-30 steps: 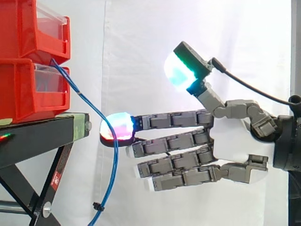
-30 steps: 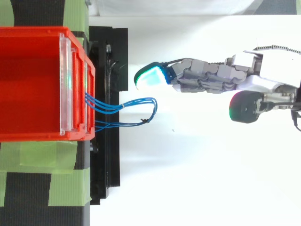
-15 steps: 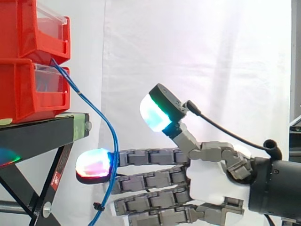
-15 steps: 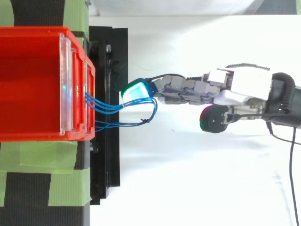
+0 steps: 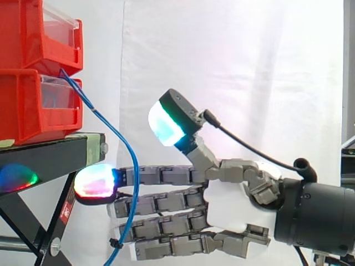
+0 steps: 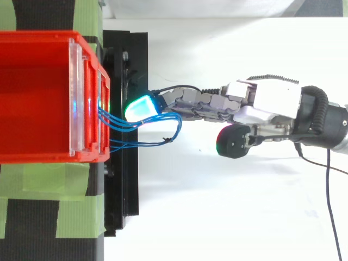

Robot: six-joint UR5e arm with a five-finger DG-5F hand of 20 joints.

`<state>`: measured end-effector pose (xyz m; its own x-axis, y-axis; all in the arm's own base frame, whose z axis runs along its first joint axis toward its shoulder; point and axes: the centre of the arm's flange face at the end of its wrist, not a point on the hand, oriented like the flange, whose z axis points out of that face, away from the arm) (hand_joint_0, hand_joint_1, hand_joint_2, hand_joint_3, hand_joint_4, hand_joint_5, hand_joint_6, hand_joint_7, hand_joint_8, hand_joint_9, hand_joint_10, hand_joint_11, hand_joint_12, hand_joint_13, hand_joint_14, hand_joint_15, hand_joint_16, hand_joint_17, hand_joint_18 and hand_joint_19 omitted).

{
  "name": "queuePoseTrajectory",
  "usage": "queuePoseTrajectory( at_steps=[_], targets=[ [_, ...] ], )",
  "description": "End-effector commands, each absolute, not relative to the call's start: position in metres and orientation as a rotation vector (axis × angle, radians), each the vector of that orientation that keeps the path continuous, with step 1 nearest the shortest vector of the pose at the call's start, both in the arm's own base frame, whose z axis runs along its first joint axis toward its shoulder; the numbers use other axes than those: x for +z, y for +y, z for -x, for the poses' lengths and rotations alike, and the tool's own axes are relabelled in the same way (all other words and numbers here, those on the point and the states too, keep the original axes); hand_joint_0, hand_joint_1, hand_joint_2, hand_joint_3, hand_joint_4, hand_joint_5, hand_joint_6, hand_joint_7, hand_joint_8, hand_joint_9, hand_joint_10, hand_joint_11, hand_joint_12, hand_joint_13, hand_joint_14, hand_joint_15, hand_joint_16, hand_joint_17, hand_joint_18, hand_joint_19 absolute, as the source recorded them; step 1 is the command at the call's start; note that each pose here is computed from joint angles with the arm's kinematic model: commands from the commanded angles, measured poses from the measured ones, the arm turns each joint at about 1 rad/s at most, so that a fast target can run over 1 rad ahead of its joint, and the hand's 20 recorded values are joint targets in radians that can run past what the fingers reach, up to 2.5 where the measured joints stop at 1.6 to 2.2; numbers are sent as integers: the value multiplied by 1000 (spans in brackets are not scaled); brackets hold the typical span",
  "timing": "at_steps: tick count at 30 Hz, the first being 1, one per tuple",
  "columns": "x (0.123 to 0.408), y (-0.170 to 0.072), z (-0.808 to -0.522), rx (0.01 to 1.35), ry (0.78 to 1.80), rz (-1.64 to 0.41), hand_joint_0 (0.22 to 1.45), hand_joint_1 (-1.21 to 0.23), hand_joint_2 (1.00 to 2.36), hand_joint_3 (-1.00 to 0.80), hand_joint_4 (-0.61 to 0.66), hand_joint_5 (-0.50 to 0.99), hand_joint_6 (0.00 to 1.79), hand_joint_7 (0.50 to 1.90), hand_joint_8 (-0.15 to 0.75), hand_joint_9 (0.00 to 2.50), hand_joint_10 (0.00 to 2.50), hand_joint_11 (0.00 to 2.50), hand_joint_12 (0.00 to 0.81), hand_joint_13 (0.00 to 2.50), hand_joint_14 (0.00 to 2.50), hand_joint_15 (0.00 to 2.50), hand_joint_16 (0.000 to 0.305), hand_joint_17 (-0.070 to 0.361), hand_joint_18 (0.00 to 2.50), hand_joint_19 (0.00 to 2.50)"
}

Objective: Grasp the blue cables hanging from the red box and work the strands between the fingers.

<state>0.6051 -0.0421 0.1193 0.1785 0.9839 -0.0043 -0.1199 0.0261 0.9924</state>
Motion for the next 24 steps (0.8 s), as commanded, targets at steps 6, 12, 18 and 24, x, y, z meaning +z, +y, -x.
queuePoseTrajectory(
  at_steps=[6,12,18,24],
  targets=[
    [101,-37,-631,1214,985,-1225,626,-343,1000,-1000,112,-477,5,671,284,0,3,195,360,0,5,236,72,162,0,224],
    [100,-36,-630,1215,1003,-1231,629,-344,1000,-1000,115,-474,5,670,289,0,2,204,362,0,5,247,72,162,0,243],
    [96,-35,-627,1214,1054,-1243,629,-344,1000,-1000,118,-470,5,669,289,1,3,212,365,0,5,247,71,160,0,250],
    [96,-33,-627,1236,1082,-1229,632,-346,1000,-1000,119,-467,5,676,291,11,3,220,364,0,5,257,72,161,0,260]
  ],
)
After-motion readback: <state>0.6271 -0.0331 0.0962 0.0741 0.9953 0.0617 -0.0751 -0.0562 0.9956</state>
